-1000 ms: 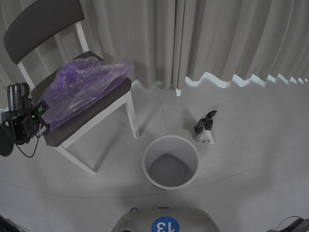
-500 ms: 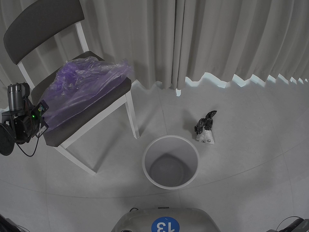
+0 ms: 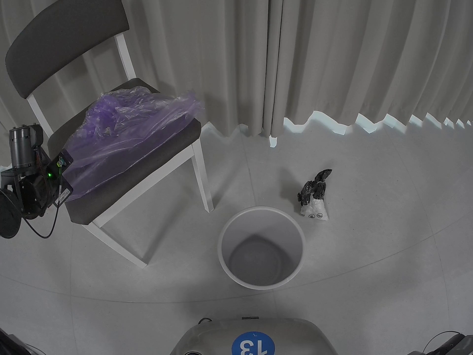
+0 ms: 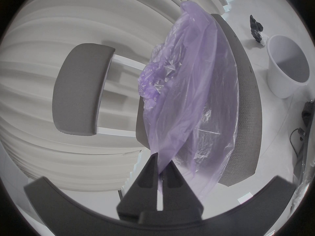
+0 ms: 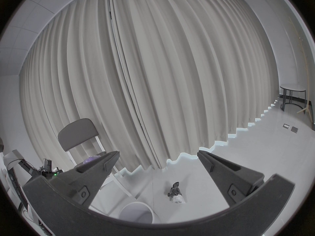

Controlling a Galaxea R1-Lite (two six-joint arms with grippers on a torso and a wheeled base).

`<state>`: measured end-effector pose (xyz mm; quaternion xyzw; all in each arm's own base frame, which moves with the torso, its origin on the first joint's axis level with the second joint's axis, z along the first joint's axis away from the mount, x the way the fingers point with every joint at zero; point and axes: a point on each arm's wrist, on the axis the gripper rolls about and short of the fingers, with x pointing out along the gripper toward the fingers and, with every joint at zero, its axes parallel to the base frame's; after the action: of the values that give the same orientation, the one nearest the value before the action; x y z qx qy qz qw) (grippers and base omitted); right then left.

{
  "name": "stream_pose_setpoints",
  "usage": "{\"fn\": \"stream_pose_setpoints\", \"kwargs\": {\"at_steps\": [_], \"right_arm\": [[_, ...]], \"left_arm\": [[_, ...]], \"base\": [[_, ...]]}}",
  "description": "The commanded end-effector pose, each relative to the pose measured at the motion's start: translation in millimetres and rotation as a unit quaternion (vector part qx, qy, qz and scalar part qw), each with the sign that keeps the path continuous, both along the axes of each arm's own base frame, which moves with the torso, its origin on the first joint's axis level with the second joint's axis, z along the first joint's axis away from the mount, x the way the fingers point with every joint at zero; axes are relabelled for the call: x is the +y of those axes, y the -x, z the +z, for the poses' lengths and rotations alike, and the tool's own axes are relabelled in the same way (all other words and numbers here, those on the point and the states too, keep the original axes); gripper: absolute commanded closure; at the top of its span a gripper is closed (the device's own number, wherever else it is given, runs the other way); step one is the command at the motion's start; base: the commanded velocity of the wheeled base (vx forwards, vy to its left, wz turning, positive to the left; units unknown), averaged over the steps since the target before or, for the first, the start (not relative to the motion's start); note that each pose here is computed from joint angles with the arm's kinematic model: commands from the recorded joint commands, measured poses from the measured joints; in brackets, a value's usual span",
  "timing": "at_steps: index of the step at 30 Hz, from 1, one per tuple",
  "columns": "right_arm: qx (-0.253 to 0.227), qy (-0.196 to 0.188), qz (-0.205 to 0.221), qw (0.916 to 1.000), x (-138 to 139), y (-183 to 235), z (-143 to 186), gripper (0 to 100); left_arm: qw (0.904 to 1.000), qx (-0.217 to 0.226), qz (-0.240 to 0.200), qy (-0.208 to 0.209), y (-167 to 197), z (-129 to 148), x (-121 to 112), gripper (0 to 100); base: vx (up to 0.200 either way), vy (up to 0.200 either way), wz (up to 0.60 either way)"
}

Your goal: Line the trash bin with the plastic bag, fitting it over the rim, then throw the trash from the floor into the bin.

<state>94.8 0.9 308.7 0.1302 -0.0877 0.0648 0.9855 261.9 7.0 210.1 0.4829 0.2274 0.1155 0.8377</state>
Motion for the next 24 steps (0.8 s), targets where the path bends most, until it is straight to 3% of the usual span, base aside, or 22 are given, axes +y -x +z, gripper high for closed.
{"fn": "stream_pose_setpoints", "kwargs": {"at_steps": [1,6,15,24], "right_arm": [[0.002,0.001,0.005,1.0,1,1,-1,0],[0.007,0.006,0.036,0.9993,2,2,-5,0],[0.028,0.009,0.055,0.9981,6,-3,-15,0],[0.042,0.013,0.079,0.9959,11,-5,-22,0]], "left_arm": [[0.9994,-0.034,-0.007,0.003,11,15,-2,100],[0.997,-0.074,-0.022,0.007,17,28,-8,100],[0.9893,-0.137,-0.048,0.015,27,44,-9,100],[0.9825,-0.172,-0.07,0.02,37,59,-14,100]], "base": [[0.0,0.0,0.0],[0.0,0.0,0.0],[0.0,0.0,0.0],[0.0,0.0,0.0]]}}
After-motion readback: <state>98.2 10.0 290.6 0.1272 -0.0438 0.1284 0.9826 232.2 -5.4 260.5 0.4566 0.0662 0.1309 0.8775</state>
